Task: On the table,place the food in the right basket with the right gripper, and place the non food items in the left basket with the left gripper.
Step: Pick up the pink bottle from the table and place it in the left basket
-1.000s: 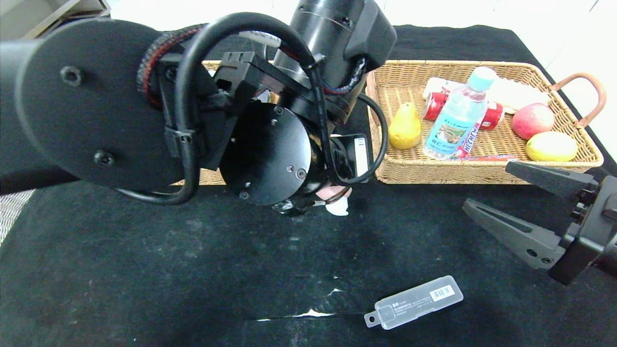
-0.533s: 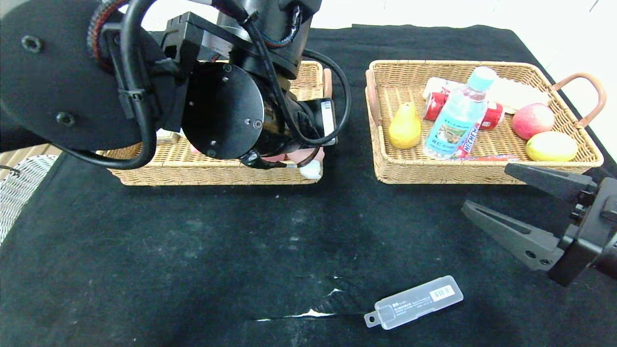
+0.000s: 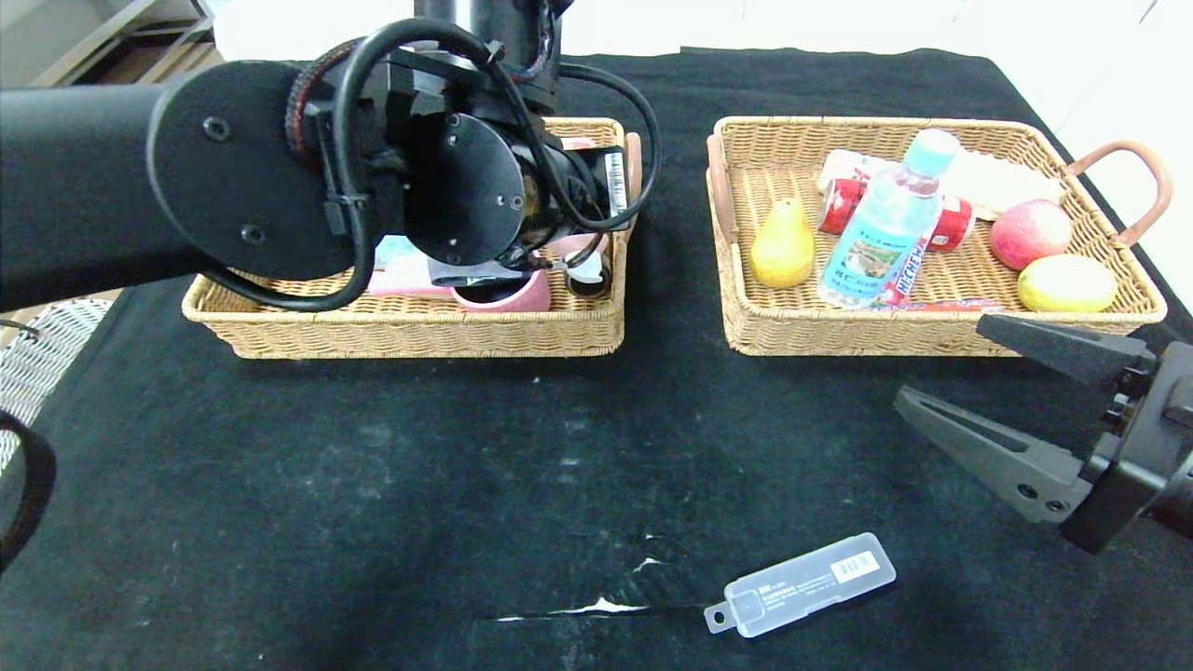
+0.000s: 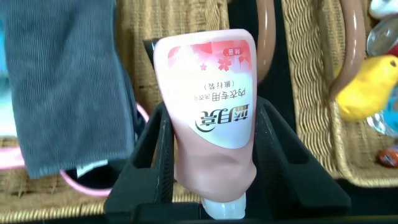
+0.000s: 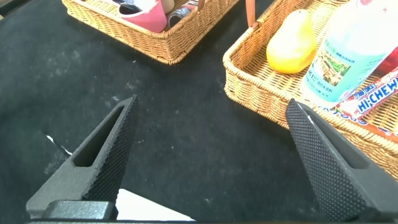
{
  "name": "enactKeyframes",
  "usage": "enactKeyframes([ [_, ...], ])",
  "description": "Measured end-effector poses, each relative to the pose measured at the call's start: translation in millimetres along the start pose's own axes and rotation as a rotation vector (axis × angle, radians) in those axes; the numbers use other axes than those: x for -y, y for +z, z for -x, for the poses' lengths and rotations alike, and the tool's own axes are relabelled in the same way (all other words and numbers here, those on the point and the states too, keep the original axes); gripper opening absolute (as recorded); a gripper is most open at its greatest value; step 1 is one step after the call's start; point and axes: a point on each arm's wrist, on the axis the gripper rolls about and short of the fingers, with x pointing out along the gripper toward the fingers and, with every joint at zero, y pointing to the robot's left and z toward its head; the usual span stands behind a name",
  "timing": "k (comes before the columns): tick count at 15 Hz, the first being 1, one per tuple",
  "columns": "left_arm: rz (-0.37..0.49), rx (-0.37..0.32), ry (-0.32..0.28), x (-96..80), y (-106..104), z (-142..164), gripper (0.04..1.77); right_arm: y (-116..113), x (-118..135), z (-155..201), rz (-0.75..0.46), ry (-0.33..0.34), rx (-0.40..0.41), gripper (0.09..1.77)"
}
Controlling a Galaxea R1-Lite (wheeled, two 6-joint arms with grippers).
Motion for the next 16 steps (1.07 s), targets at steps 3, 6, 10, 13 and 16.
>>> enactKeyframes([
  [3, -0.020, 0.051, 0.030, -5.7, 1, -18, 0.84, 0, 0, 0, 0.000, 0.000, 0.001, 1.71],
  [6, -0.037, 0.094, 0.050, -8.7, 1, -34, 0.84, 1, 0, 1, 0.001, -0.001, 0.005, 1.71],
  [10, -0.044, 0.104, 0.059, -7.3, -5, -47, 0.84, 2, 0, 1, 0.002, -0.004, 0.010, 1.71],
  [13, -0.043, 0.105, 0.064, -7.8, -6, -51, 1.06, 2, 0, 2, 0.003, -0.002, 0.008, 1.71],
  [16, -0.045, 0.102, 0.066, -8.0, -7, -52, 1.27, 2, 0, 2, 0.003, -0.001, 0.008, 1.71],
])
